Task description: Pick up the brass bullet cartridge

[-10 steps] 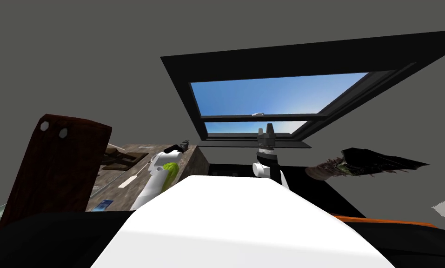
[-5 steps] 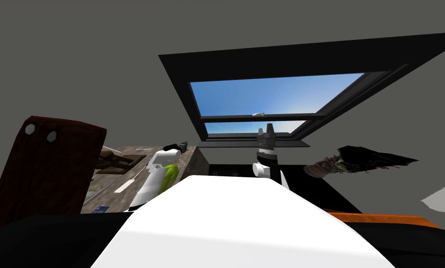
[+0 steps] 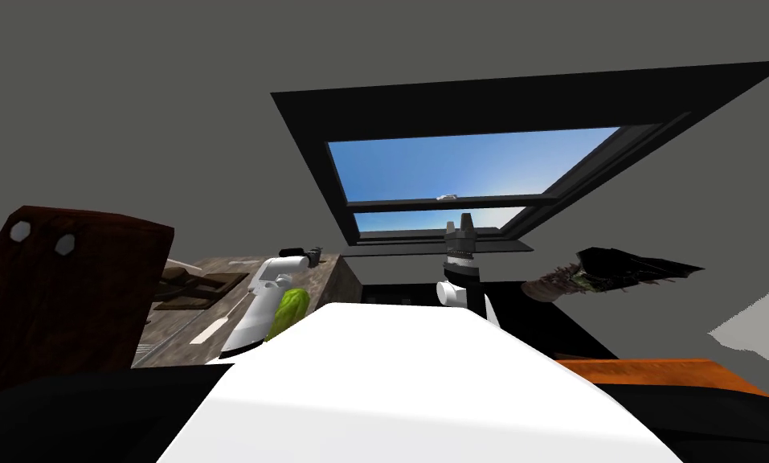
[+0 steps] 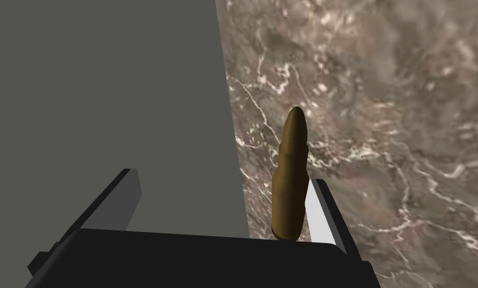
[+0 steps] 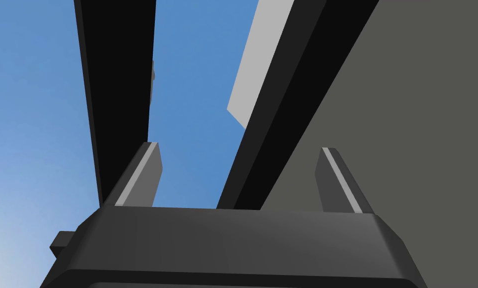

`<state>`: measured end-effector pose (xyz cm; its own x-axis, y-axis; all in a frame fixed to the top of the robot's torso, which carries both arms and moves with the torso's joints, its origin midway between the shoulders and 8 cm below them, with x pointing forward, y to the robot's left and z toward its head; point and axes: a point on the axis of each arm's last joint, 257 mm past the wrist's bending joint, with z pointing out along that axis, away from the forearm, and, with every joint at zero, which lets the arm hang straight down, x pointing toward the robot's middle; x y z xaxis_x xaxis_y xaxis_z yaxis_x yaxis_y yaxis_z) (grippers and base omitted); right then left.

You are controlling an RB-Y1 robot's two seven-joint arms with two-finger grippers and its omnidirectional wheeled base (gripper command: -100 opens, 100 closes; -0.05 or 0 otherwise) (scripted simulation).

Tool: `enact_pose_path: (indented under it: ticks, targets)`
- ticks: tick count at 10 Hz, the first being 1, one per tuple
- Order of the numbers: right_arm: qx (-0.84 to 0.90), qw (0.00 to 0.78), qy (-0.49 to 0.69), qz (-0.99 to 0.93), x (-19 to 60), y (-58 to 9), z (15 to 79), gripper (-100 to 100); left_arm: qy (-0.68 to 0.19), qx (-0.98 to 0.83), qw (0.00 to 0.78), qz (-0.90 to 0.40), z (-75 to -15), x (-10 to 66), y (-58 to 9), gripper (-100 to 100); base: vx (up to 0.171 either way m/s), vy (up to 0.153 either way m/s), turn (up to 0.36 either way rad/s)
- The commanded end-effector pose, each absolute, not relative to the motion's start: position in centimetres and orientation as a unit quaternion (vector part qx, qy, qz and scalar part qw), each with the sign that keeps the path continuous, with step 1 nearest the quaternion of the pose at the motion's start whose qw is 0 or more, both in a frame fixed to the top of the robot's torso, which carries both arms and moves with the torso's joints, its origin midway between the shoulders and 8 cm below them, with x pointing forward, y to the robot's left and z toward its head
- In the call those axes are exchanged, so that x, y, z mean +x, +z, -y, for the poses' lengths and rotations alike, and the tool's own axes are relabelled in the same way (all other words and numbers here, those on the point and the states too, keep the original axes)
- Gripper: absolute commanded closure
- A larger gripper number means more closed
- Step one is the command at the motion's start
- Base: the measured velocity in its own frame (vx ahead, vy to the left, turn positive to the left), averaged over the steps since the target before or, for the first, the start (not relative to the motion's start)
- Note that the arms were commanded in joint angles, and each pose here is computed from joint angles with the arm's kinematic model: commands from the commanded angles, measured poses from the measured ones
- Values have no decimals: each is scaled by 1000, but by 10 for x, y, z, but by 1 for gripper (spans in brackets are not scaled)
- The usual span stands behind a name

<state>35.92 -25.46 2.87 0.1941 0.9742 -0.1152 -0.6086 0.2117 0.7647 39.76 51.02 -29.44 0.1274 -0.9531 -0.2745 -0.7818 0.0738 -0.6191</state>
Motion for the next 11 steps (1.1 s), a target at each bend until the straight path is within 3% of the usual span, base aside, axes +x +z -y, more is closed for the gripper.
enact_pose_path:
  ticks: [1, 11]
  targets:
    - [295, 714, 554, -310, 359, 29, 255, 0, -113, -677, 324, -651, -512, 390, -300, -100, 14, 46, -32]
    - [295, 714, 554, -310, 359, 29, 255, 0, -50, -726, 214, -651, -530, 346, -319, -100, 9, 48, -46]
